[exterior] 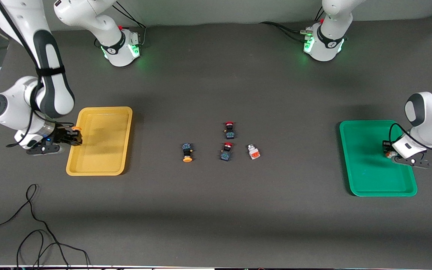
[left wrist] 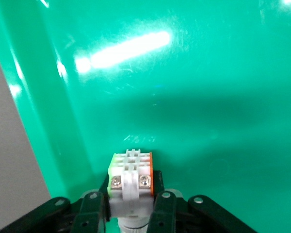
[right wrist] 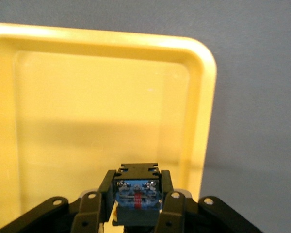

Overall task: Place green and yellow buttons in trays
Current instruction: 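Set the button in the green tray while the right gripper fills the yellow tray, then move both grippers back from the trays to the remaining buttons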

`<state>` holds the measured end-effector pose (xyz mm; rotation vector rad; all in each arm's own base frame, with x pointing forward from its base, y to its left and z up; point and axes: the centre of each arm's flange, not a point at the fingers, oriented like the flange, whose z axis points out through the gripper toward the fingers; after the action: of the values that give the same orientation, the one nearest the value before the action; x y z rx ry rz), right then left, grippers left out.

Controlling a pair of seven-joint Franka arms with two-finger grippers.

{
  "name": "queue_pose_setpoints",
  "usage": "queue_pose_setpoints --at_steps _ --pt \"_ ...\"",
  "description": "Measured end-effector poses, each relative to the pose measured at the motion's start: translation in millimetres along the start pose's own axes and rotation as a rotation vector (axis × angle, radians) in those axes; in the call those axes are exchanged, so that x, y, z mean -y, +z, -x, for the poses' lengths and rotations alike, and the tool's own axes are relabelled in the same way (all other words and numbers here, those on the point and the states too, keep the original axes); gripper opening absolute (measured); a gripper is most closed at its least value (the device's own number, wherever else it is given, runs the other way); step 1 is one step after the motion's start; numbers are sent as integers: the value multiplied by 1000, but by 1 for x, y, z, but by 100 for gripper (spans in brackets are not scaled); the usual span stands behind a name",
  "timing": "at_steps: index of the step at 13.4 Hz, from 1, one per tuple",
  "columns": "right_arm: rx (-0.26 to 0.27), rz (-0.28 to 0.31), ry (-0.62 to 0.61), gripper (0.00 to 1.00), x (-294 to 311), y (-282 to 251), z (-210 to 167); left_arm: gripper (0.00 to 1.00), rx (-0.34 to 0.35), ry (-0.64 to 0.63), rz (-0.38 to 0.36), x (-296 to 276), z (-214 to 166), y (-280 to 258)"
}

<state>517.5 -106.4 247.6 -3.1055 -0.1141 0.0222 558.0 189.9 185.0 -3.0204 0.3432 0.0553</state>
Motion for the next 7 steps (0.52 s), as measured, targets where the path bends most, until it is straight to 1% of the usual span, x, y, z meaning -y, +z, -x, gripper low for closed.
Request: queue_pose_setpoints --at_steps 1,2,3,4,5,6,7 --pt "3 -5 -13 41 -2 15 0 34 -1 -1 0 0 -1 -1" --pt "8 -1 -20 41 -3 26 -1 40 -4 -1 -1 0 -2 -1" --pt "14 9 -22 41 -5 34 -3 49 -6 -1 -2 0 -3 -3" --pt "19 19 -22 41 -5 39 -6 62 -11 -2 -5 1 -4 -6" --pt "21 27 -24 41 -5 41 -8 71 -13 -1 -9 1 -7 -11" --pt "17 29 -25 44 -5 40 -10 84 3 -1 -9 2 -8 -18" --pt "9 26 -28 54 -3 36 -15 93 31 -11 -6 2 -9 -30"
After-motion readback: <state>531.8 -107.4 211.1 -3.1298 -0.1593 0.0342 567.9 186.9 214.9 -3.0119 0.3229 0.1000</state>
